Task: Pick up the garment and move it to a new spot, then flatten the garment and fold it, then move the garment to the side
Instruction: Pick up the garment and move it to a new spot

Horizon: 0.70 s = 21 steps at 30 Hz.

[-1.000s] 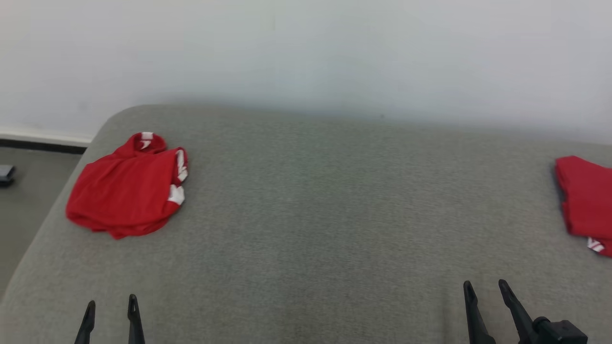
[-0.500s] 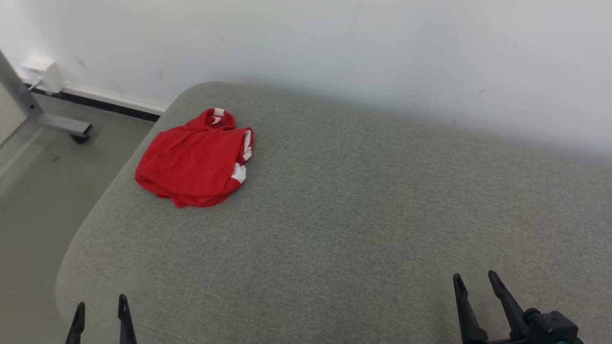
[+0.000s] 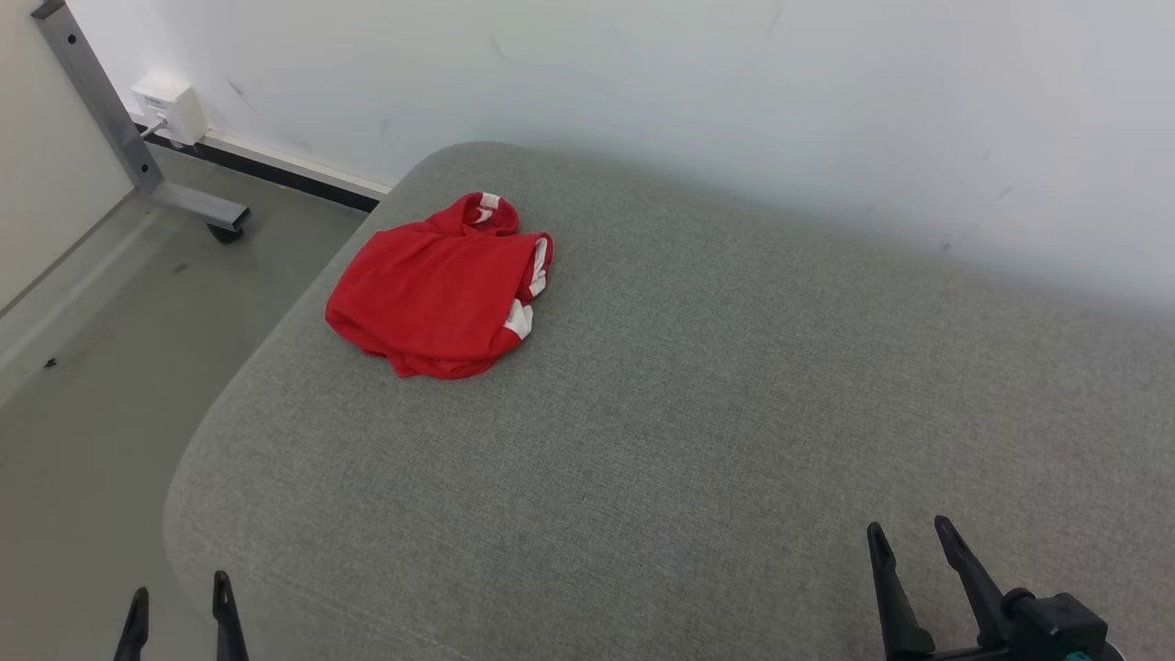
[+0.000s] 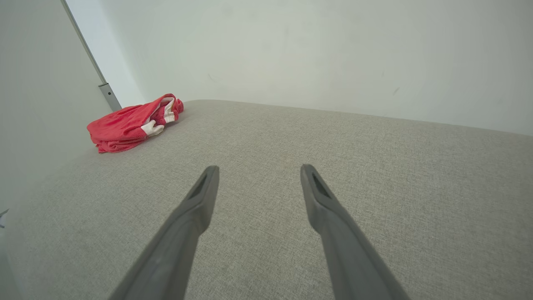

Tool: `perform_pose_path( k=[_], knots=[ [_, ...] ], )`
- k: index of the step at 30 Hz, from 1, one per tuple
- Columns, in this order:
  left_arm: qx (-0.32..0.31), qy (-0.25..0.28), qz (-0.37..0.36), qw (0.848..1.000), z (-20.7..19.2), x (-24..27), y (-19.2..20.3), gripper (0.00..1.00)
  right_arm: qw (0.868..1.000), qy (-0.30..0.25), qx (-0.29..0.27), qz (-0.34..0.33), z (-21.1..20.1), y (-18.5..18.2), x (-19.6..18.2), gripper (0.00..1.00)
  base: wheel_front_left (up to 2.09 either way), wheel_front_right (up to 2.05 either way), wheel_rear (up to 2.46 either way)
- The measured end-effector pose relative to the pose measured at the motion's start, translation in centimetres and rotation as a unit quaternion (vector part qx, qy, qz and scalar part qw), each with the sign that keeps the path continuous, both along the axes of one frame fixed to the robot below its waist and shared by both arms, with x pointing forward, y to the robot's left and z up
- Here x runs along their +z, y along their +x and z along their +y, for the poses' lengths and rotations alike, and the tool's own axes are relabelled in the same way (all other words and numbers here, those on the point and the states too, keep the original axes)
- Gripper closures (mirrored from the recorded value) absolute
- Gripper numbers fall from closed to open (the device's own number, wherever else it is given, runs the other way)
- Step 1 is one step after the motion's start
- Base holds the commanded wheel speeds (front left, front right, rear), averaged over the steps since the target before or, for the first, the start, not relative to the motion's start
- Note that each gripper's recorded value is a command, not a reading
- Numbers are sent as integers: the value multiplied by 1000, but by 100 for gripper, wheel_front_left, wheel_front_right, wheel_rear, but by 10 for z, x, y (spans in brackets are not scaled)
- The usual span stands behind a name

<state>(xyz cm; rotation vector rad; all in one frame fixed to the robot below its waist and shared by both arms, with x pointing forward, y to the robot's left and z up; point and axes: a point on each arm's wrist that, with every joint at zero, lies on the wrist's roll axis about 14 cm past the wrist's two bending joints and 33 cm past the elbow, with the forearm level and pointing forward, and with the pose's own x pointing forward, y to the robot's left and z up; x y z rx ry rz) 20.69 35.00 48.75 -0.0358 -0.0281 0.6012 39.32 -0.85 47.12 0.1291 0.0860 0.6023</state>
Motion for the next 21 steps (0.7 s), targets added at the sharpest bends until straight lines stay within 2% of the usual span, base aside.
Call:
perform_pose_path(
  k=[10, 21],
  knots=[
    [-8, 7, -11, 1000, 4, 9, 17, 0, 1000, -4, -16, 2, -13, 3, -2, 0, 0, 0, 0],
    [-64, 71, -74, 993, 19, 76, 118, 0, 997, -23, -66, -20, -56, 41, 1, 0, 0, 0, 0]
  ],
)
